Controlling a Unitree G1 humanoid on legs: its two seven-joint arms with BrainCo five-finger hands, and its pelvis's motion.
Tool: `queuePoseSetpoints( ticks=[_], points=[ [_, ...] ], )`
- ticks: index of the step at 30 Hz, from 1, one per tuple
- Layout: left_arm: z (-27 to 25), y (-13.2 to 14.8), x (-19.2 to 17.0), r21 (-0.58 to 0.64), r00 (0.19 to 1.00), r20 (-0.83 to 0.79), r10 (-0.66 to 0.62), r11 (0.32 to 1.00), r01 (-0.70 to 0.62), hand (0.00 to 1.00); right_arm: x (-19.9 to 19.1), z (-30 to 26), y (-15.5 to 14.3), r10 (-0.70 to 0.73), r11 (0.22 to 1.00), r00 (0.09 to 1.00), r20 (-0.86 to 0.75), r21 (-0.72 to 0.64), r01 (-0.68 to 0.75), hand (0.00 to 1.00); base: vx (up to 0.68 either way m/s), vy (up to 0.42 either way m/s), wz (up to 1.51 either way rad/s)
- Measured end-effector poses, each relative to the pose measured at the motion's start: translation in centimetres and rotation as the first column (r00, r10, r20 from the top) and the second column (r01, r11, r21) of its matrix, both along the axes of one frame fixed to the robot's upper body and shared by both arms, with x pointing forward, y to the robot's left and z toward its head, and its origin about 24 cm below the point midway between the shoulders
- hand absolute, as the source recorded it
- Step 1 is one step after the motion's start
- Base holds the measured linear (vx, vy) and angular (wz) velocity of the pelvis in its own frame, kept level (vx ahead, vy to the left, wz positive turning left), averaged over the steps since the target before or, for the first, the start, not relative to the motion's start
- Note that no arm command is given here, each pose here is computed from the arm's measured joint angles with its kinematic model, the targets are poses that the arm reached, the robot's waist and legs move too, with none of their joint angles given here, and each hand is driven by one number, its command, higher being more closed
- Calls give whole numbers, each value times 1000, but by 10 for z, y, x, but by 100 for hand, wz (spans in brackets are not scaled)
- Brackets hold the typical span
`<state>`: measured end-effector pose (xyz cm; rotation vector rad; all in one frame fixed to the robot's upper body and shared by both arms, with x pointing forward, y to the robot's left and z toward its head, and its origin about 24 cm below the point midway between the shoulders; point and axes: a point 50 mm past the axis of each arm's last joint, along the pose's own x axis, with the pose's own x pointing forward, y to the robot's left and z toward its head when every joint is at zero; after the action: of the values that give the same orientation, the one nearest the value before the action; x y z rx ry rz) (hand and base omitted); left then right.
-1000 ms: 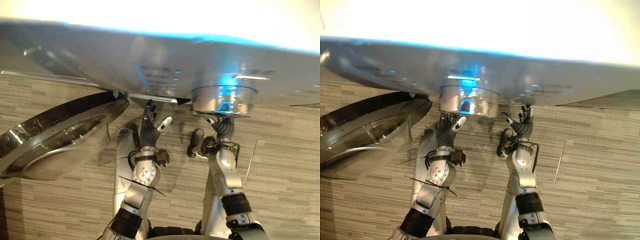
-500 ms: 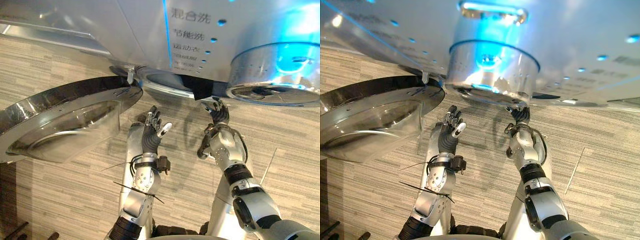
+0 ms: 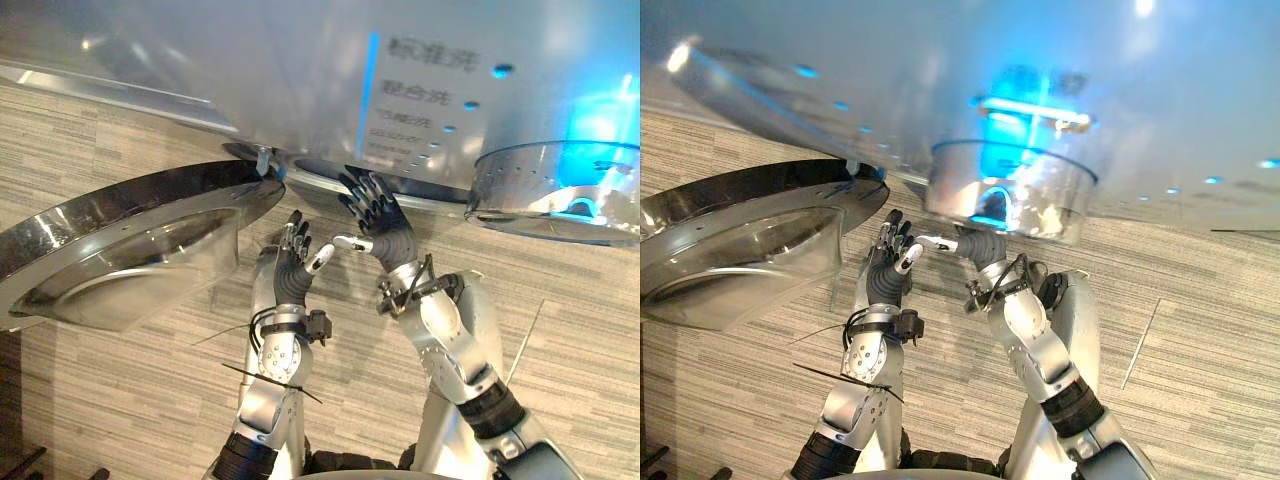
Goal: Pick up the laundry basket with both hands and put the clothes into the washing machine.
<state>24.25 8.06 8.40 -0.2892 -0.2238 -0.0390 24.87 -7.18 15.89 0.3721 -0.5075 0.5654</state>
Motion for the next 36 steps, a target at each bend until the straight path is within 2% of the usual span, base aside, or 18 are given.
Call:
queuePoseSetpoints(
  ticks=[4, 13, 16, 20, 23, 27, 36],
  points=[
    [-5, 4, -3, 43, 1000, -10, 2, 999, -1, 0, -10, -9, -11, 1, 1000, 1000, -14, -8, -1, 0, 32, 44, -4],
    [-5, 3, -2, 63, 1000, -6, 0, 998, 0, 0, -1, 6, -25, -201, 980, 978, 51, 21, 200, 0, 50, 34, -5],
    [-4, 2, -3, 55, 1000, -6, -1, 999, 2, 0, 21, 4, -27, -290, 956, 956, 45, -30, 291, 0, 21, 14, -2],
    [-4, 2, -3, 48, 1000, -3, -1, 999, 1, 0, 70, 9, -32, -407, 898, 913, 23, -174, 405, 0, 8, 1, 0],
    [-2, 2, -4, 32, 1000, 0, 11, 999, -11, 0, 90, 24, -34, -449, 868, 892, 47, -213, 448, 0, 32, 9, 5],
    [0, 0, -4, 9, 1000, -1, 16, 1000, -16, 0, 106, 35, -38, -476, 843, 878, 58, -255, 474, 0, 24, 8, 2],
    [-1, -3, -4, -18, 1000, -11, 7, 1000, -8, 0, 132, 16, -56, -541, 800, 840, -45, -337, 497, 0, 6, 10, 2]
  ],
)
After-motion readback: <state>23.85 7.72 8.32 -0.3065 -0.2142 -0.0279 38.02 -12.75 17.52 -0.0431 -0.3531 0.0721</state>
